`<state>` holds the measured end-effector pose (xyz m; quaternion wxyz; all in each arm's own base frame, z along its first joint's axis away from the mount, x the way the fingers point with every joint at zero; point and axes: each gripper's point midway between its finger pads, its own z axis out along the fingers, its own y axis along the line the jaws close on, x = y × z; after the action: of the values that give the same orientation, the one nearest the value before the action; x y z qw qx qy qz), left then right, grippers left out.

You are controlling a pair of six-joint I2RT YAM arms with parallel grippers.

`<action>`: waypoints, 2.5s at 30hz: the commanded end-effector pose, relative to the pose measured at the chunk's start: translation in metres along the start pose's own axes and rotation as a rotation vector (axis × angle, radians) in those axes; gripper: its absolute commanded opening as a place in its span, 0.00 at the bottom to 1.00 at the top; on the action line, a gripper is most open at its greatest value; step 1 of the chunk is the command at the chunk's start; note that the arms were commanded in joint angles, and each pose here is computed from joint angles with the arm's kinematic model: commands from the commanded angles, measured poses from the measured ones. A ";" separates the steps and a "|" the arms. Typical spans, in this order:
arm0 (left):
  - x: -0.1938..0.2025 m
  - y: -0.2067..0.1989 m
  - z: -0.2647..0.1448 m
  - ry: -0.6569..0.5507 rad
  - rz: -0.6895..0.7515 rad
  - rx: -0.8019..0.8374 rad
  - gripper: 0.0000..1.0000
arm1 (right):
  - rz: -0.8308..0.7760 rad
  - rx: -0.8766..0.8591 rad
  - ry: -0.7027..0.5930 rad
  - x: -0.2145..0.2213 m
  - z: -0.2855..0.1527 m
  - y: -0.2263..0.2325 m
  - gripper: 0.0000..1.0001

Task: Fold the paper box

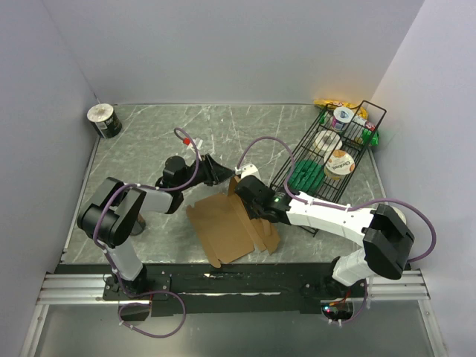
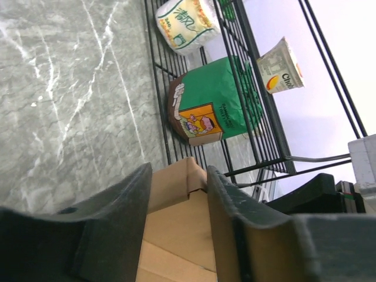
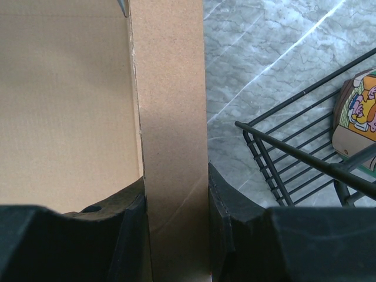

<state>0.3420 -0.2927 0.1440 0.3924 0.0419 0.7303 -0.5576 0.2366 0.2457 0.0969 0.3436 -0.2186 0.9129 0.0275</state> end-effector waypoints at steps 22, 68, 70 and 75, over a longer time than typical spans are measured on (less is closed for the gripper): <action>0.070 0.062 -0.026 0.142 0.031 -0.227 0.33 | -0.015 0.029 -0.038 -0.023 -0.011 0.000 0.43; 0.018 0.023 -0.067 -0.036 0.145 -0.275 0.94 | -0.009 -0.172 -0.061 -0.040 -0.003 0.013 0.40; 0.005 0.020 -0.077 -0.086 0.159 -0.289 0.99 | -0.025 -0.182 -0.077 -0.044 -0.001 0.015 0.38; 0.002 0.014 -0.101 -0.141 0.234 -0.293 0.96 | -0.109 -0.234 -0.125 -0.055 0.002 0.022 0.34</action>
<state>0.3020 -0.2159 0.1324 0.4746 0.0149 0.7743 -0.4184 0.2543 0.2750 0.1230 0.3467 -0.2663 0.8920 0.1154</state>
